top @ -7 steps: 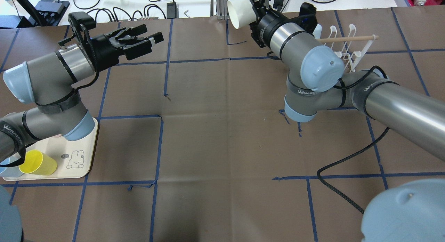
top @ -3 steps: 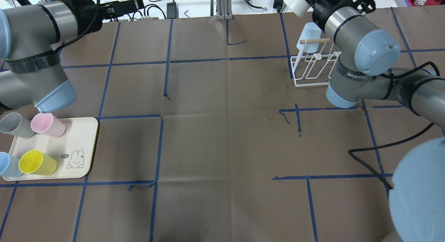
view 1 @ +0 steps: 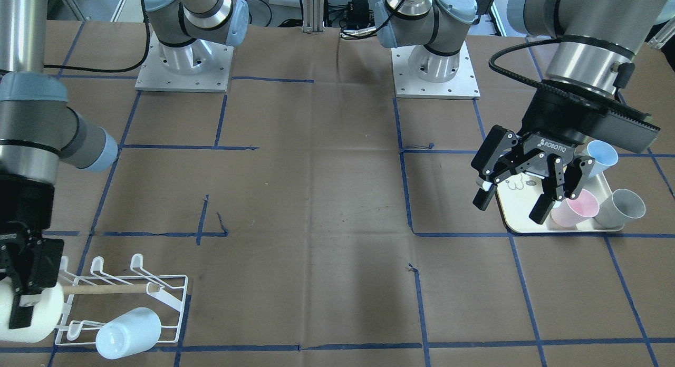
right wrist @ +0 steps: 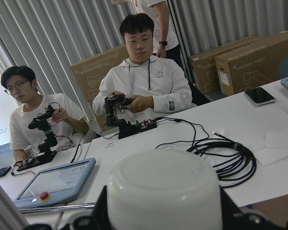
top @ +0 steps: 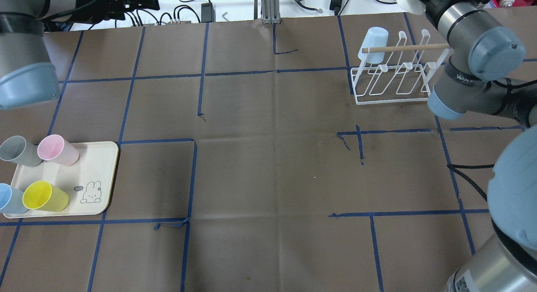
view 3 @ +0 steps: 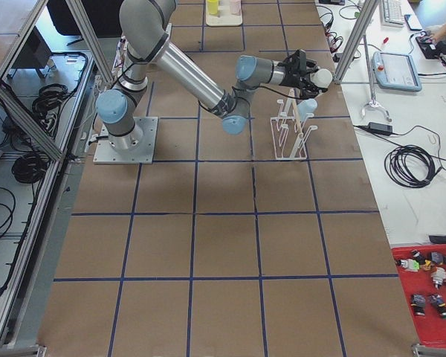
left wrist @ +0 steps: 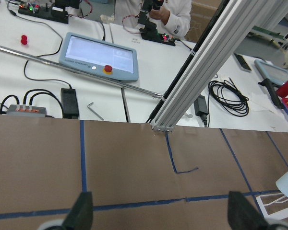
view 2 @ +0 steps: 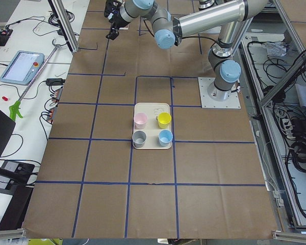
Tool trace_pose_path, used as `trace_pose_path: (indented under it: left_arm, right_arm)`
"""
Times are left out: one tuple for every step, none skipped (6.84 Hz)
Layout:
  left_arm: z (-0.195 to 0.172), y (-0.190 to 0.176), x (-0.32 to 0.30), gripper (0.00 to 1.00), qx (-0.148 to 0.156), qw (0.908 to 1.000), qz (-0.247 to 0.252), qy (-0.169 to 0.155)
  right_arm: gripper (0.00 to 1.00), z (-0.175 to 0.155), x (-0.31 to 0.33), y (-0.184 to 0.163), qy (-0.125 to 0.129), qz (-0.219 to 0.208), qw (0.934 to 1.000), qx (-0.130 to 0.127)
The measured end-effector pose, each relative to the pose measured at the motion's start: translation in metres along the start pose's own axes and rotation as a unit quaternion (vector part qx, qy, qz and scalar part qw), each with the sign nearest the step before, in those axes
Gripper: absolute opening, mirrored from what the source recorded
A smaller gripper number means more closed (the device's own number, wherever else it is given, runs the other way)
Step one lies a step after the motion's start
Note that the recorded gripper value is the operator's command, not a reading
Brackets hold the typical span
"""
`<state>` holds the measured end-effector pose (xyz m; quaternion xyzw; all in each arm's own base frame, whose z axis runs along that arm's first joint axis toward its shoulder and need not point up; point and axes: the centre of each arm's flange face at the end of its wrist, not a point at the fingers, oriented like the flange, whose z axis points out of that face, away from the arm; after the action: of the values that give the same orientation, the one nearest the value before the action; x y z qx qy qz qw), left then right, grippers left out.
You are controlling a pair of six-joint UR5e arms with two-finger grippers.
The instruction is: Transfer IKEA cup to right arm and place on rack
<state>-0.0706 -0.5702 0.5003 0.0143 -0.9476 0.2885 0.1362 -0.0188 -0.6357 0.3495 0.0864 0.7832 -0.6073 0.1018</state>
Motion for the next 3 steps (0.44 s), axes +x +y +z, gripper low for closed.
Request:
trace_pose_path:
  left_arm:
    - [-0.012,-0.003,0.013,0.99,-0.07,0.9969,-0.013,-0.032]
    - [-0.02,0.001,0.017,0.99,-0.14,0.9879,-0.024,-0.064]
    - [-0.021,0.011,0.016,0.99,-0.202,0.9746,-0.031,-0.093]
  right_arm:
    - [0.08,0.018,0.028,0.0,0.012,-0.025,0.9996,0.004]
    - [0.08,0.036,0.051,0.006,0.019,-0.039,0.999,0.004]
    - [0.08,0.05,0.064,0.017,0.024,-0.058,0.998,0.0]
